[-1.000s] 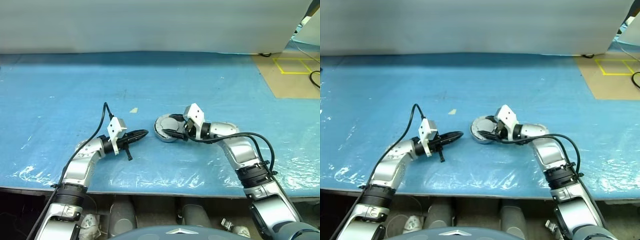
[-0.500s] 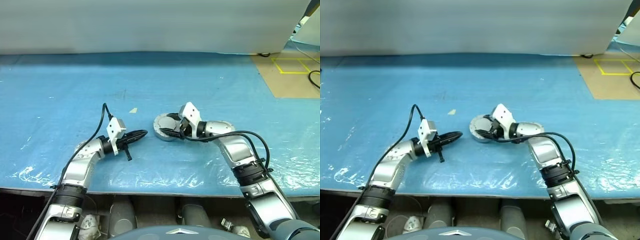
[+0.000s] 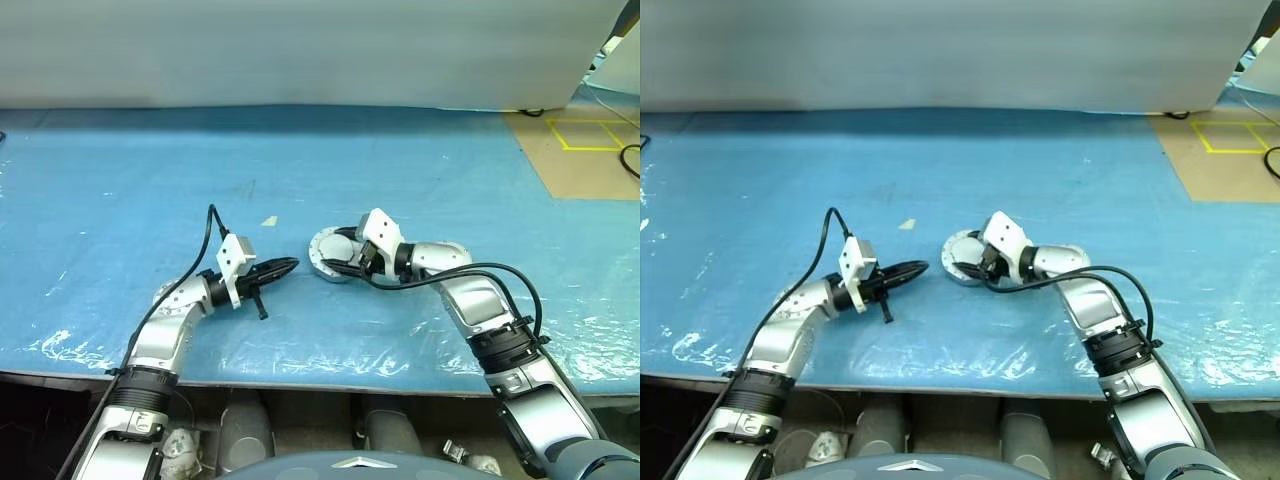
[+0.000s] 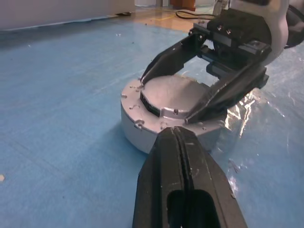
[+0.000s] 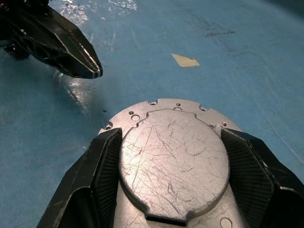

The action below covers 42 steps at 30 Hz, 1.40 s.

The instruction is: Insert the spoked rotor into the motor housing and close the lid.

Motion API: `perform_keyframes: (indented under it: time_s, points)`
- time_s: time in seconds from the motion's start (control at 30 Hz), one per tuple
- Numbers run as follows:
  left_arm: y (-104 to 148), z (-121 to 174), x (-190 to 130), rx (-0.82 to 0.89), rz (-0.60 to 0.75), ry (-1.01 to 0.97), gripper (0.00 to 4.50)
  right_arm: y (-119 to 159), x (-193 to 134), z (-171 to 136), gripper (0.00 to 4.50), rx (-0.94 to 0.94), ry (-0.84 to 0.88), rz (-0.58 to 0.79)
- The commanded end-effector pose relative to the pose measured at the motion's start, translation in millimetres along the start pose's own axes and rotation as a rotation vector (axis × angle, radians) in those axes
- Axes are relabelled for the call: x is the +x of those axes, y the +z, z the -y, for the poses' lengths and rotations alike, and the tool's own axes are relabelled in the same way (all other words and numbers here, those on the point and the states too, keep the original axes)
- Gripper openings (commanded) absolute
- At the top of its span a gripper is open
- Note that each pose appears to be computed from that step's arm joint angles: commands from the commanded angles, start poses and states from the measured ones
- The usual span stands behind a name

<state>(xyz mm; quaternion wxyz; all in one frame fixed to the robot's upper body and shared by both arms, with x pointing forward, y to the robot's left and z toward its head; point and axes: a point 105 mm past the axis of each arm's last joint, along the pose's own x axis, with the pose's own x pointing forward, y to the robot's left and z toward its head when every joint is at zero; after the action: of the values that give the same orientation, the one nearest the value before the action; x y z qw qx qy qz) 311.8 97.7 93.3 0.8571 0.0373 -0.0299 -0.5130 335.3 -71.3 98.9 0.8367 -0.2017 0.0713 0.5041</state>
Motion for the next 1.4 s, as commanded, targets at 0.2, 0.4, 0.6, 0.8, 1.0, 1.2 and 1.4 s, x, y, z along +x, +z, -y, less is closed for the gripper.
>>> perform_keyframes:
  time_s: [0.2, 0.4, 0.6, 0.8, 1.0, 1.2, 1.4]
  points:
    - [1, -4, 26, 0.02, -0.049, -0.015, 0.0, -12, 0, -5, 2.97, 0.043, 0.006, -0.044]
    - [-8, -2, 35, 0.041, -0.149, -0.039, 0.0, -8, -1, -3, 2.97, 0.046, -0.004, -0.029]
    - [-5, -1, 36, 0.053, -0.163, -0.054, 0.0, -4, -4, -11, 3.71, 0.068, 0.037, 0.0]
    - [-5, -1, 35, 0.051, -0.164, -0.055, 0.0, 4, -7, -8, 4.47, 0.06, 0.029, 0.035]
    - [-6, 1, 34, 0.047, -0.164, -0.062, 0.0, 17, -9, 4, 4.47, 0.064, -0.034, 0.127]
    - [-6, 2, 35, 0.045, -0.162, -0.071, 0.0, 15, -15, 27, 4.47, 0.063, -0.186, 0.135]
    - [-6, 3, 35, 0.045, -0.16, -0.075, 0.0, -9, -27, 31, 4.47, 0.314, -0.215, 0.066]
